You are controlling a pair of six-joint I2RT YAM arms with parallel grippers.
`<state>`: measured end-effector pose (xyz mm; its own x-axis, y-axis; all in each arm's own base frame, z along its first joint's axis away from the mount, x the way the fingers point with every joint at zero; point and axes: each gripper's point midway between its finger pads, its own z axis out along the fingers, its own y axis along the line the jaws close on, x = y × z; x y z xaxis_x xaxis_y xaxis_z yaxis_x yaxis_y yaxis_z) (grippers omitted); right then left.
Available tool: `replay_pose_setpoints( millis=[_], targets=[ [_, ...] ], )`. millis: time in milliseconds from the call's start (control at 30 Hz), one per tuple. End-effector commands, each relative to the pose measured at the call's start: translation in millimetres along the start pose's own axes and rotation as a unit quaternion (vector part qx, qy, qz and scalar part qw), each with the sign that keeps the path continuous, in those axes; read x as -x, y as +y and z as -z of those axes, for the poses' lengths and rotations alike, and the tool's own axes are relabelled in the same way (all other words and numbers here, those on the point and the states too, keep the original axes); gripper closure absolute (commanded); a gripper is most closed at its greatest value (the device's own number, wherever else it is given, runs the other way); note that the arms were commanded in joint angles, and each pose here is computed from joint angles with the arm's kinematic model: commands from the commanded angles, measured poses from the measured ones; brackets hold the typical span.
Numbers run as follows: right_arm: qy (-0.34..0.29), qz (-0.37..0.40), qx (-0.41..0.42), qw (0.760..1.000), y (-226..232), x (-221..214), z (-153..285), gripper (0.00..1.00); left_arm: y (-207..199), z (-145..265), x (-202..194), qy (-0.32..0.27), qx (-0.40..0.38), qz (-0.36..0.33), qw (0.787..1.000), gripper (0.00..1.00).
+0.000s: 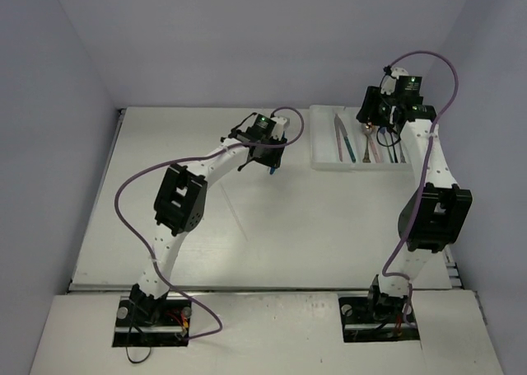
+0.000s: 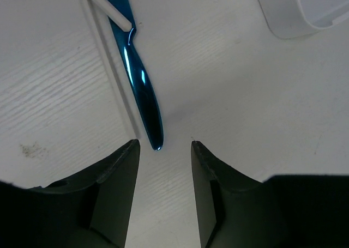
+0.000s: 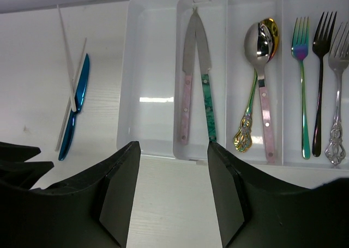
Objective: Sort the eating utensils into containers
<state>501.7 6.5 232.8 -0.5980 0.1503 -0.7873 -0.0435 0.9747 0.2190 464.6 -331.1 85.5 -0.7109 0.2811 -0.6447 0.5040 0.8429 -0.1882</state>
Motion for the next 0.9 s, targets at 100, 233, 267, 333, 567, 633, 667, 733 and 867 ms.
replay_pose_setpoints(
  millis=[100, 233, 267, 333, 567, 633, 667, 733, 867],
  targets=[
    [-0.007, -0.011, 0.023, 1.0, 5.9, 1.9, -1.6, 0.51, 2.4, 1.8, 38.2, -0.038, 0.021, -0.016, 0.999, 0.61],
    [-0.005, -0.014, 0.026, 1.0, 5.5, 0.6, -2.7, 0.51, 3.3, -6.4, 36.1, -0.033, 0.023, -0.016, 0.999, 0.61],
    [-0.004, -0.015, 0.027, 1.0, 5.8, 0.5, -2.8, 0.51, 3.9, -8.2, 35.9, -0.032, 0.024, -0.017, 0.999, 0.61],
    [-0.004, -0.017, 0.03, 0.999, 5.9, 0.8, -2.7, 0.51, 4.5, -11.8, 36.1, -0.031, 0.024, -0.019, 0.999, 0.61],
    [-0.006, -0.019, 0.034, 0.999, 6.5, 2.8, -1.7, 0.51, 4.6, -19.7, 32.1, -0.026, 0.028, -0.025, 0.999, 0.61],
    [-0.002, -0.02, 0.035, 0.999, 6.6, -0.2, -3.5, 0.51, 2.8, -19.9, 31.4, -0.025, 0.027, -0.027, 0.999, 0.61],
    [-0.001, -0.021, 0.035, 0.999, 6.4, -0.9, -4.0, 0.51, 2.4, -19.9, 31.3, -0.025, 0.028, -0.028, 0.999, 0.61],
    [-0.001, -0.021, 0.035, 0.999, 6.5, -0.9, -3.7, 0.51, 2.7, -19.9, 31.3, -0.025, 0.029, -0.029, 0.999, 0.61],
    [0.001, -0.022, 0.036, 0.999, 5.9, -2.2, -4.7, 0.51, 2.3, -20.0, 31.4, -0.027, 0.039, -0.035, 0.998, 0.61]
  ],
)
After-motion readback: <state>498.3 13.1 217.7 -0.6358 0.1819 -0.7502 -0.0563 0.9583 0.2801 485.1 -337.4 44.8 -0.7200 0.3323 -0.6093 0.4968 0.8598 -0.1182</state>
